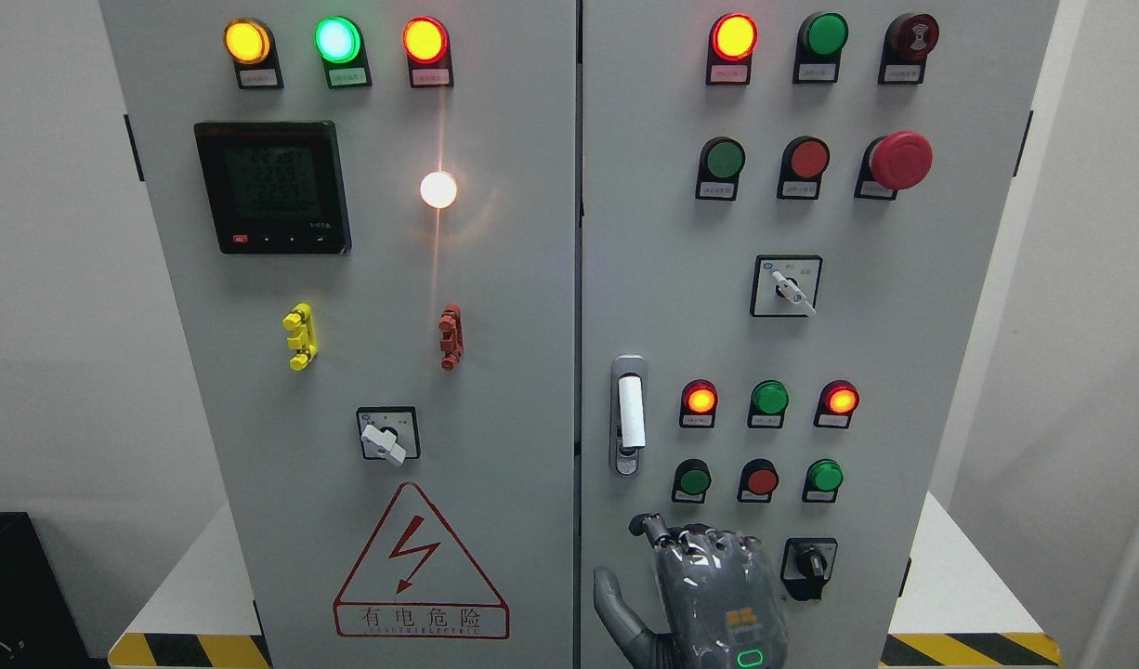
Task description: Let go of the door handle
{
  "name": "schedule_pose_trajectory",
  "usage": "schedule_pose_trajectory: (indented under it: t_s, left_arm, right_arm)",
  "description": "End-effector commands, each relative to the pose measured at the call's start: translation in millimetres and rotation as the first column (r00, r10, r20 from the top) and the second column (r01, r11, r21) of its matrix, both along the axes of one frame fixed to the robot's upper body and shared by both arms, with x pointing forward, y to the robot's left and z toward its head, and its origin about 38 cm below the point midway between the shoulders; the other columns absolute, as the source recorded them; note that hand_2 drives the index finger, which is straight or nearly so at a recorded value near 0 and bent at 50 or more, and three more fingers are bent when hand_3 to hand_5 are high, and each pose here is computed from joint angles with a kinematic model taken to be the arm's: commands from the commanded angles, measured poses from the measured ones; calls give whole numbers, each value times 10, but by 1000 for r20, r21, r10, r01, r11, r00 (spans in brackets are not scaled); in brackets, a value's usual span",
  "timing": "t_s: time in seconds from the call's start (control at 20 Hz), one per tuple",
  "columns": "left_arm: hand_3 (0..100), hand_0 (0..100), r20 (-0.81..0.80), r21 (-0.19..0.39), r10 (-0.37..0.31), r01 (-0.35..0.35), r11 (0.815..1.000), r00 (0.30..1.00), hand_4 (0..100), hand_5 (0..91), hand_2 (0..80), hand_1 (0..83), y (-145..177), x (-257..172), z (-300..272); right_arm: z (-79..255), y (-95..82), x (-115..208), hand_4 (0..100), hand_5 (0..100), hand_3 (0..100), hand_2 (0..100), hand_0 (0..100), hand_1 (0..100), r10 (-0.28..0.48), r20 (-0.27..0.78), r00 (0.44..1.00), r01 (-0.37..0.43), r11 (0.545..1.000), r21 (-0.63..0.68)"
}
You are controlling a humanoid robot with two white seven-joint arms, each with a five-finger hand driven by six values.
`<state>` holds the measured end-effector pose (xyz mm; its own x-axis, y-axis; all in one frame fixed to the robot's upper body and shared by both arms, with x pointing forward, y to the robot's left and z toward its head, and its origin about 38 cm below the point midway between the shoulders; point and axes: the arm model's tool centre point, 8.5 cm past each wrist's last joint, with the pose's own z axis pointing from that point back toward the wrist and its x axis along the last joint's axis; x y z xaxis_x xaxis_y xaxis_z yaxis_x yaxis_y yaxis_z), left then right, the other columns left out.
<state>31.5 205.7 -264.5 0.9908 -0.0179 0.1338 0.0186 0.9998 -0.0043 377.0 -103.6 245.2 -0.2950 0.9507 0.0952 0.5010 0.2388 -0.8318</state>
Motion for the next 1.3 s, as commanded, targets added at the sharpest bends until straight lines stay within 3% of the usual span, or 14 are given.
schedule_pose_trajectory:
  t_s: [0.0,0.65,1.25]
  left_arm:
    - [0,120,-16,0,0,0,1000,1000,0,0,0,556,1,-108,-4]
    - [0,120,-16,0,2,-2,1000,1000,0,0,0,556,1,-108,-4]
    - [0,120,-16,0,2,-2,1000,1000,0,0,0,556,1,-108,-4]
  right_arm:
    - [203,-46,-93,924,929,1000,634,447,176,0,44,999,0,1000,17]
    - [389,-4,24,985,951,1000,885,375,179,4,26,1000,-4,1000,1]
    - [582,1,269,1000,959,1000,918,327,211,-46,40,998,45,999,7]
